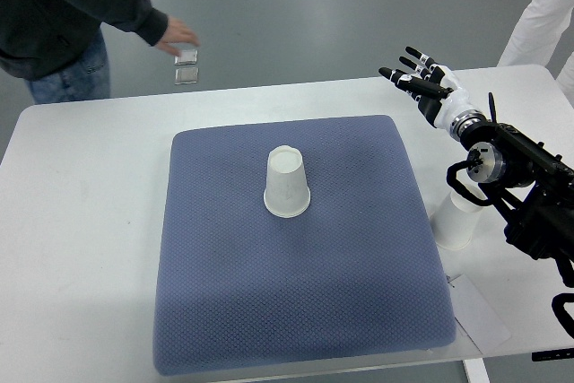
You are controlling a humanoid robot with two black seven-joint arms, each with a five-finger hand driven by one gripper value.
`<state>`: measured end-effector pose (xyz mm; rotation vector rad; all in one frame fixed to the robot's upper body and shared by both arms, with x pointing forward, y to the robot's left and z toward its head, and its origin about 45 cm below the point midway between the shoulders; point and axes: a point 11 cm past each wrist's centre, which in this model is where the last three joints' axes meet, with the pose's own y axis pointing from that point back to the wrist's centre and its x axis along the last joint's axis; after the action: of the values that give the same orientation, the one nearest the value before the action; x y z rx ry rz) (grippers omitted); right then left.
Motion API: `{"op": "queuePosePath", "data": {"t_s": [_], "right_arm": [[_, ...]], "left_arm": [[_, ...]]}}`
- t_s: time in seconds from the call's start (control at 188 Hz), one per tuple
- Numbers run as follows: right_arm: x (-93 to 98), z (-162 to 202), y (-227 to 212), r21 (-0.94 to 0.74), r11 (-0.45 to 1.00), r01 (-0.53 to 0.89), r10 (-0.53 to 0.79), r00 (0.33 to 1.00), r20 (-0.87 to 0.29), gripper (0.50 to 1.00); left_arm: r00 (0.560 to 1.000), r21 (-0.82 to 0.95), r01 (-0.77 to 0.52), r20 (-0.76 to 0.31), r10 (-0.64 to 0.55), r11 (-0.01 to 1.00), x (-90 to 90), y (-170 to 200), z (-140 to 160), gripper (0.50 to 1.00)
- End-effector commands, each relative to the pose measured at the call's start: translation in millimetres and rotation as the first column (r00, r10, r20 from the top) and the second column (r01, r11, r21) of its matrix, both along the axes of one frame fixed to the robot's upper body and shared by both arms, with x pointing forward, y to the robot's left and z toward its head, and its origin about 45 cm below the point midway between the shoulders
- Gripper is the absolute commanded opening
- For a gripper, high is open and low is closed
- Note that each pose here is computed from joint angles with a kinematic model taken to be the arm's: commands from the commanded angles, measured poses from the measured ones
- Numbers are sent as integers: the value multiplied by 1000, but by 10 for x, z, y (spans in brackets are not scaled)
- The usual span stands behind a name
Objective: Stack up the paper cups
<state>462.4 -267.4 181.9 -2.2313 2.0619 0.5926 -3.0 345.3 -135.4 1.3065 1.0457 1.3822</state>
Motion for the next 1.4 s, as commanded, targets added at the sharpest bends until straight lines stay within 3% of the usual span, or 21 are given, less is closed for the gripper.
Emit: {"op": "queuePosePath", "data": {"t_s": [0.0, 1.396], "right_arm": [[1, 1, 2, 2, 1000, 0, 0, 1000, 0, 926], [-3, 14, 236, 66, 995, -69, 68, 997, 20, 926]], "left_arm": [[1000, -1, -4, 1, 4, 1000, 2, -2, 0, 1000], [1000, 3, 0, -2, 0, 1000, -9, 9, 1, 1000]]}}
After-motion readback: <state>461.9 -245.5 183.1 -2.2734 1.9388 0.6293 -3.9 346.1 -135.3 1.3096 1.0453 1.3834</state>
